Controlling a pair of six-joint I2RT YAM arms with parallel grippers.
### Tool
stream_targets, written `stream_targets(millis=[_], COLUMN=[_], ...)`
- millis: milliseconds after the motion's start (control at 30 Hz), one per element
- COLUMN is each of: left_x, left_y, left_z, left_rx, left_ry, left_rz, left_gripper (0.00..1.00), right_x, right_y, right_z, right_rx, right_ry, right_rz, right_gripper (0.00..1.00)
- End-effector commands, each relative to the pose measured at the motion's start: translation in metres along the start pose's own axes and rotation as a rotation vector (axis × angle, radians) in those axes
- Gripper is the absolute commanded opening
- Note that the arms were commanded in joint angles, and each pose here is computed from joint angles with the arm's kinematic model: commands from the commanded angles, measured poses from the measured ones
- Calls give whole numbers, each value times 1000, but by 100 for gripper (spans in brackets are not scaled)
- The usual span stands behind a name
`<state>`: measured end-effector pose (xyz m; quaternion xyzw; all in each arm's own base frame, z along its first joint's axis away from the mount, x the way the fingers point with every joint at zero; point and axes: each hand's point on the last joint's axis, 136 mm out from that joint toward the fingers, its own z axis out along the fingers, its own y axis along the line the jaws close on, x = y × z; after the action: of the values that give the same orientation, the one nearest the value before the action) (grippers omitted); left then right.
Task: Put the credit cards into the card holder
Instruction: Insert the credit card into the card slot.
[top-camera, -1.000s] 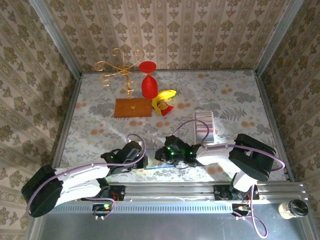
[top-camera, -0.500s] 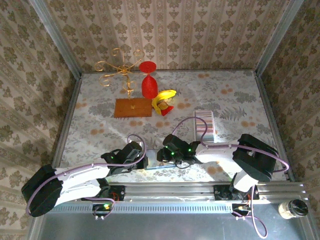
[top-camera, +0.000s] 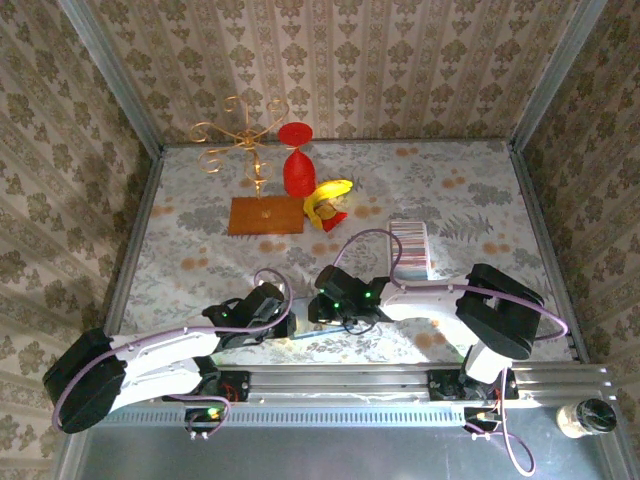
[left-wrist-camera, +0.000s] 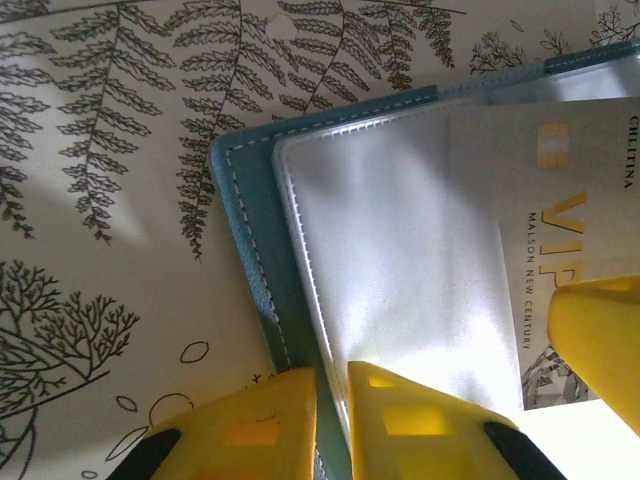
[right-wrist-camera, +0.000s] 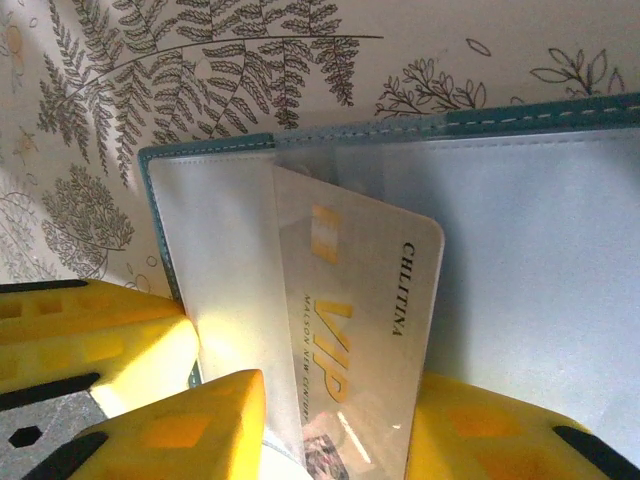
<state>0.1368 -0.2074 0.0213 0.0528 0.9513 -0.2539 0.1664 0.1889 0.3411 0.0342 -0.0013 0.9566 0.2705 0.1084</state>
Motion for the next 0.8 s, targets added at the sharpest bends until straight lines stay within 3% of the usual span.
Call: stream_targets(millis=[0,267,633,767], left_x=[8,8,6,4], left_y=[8,8,10,10], left_z=[2,2,3,3], left_rx=[-36,-36,-56,-68], left_ry=[29,30,21,26], left_rz=[-3,-4,12,21], left_gripper=[16,16,16,16], right_x=[0,-4,-7,-5], right_y=[-12,-17,-7,-3], right_z=[-5,-6,4,6], right_rx=[84,140,134,123], right_ry=[-16,-14,6,21], right_rz=[-35,-71,-124,-134], right_gripper=[39,39,27,27])
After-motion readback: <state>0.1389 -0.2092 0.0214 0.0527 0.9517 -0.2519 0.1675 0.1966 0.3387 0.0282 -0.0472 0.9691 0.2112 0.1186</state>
